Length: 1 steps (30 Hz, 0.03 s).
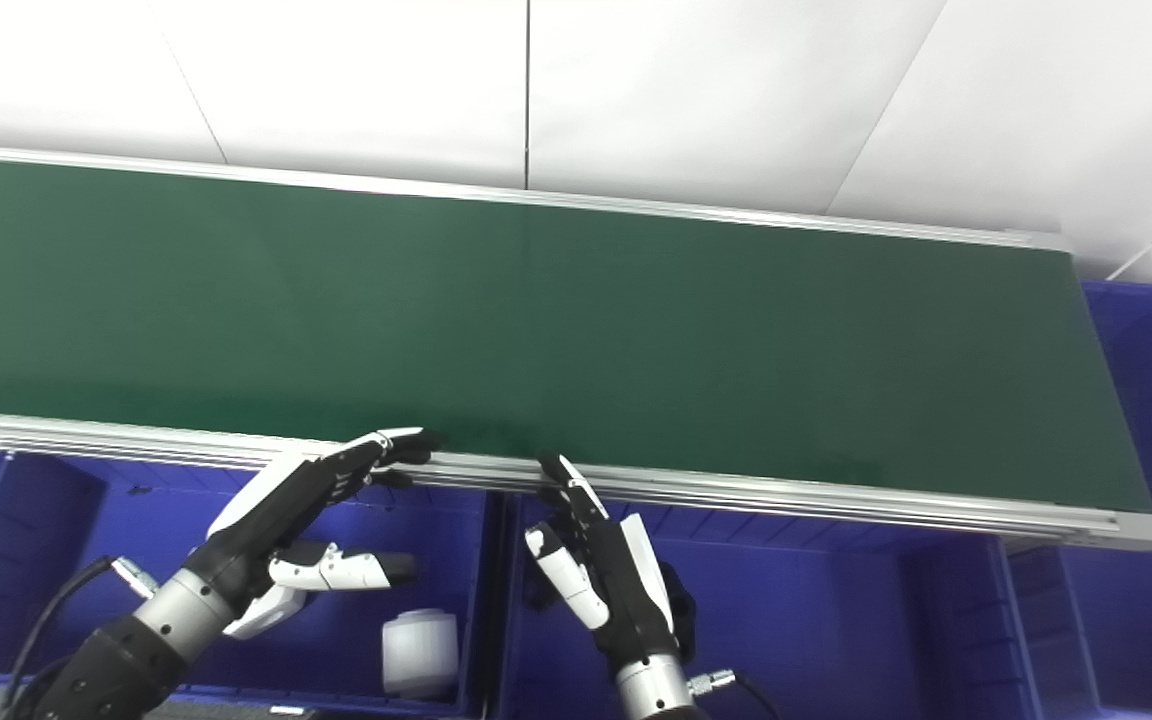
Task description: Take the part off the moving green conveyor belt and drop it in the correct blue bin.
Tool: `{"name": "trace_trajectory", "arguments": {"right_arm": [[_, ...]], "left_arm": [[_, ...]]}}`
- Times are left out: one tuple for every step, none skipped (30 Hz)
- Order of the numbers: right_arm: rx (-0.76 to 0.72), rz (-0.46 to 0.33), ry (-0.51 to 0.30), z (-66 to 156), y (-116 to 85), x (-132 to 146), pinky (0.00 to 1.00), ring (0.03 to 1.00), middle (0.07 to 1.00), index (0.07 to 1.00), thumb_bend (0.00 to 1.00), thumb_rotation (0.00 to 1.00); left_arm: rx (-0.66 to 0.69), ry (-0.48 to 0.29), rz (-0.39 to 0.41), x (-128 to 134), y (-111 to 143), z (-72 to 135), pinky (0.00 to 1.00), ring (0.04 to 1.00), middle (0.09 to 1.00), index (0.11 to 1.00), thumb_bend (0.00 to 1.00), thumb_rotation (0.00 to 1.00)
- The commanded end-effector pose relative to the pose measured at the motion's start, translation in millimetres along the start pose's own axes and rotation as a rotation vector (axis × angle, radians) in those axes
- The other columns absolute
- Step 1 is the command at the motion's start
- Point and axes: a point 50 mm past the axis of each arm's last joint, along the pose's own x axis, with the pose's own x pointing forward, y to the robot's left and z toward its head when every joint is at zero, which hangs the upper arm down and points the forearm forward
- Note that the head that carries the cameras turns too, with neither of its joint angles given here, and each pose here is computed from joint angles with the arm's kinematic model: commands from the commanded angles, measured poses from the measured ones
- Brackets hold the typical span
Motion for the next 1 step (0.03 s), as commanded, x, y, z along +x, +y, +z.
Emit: {"name": "trace_trajectory", "arguments": {"right_arm": [[0.093,0.05,-0.076,32.6,54.6,19.5,0.84,0.912,0.941,0.926,0.9,1.0]], "left_arm": [[0.002,-0.037,0.002,-1.2,9.3,8.0,0.78,0.865,0.883,0.842,0.62,0.62]]}}
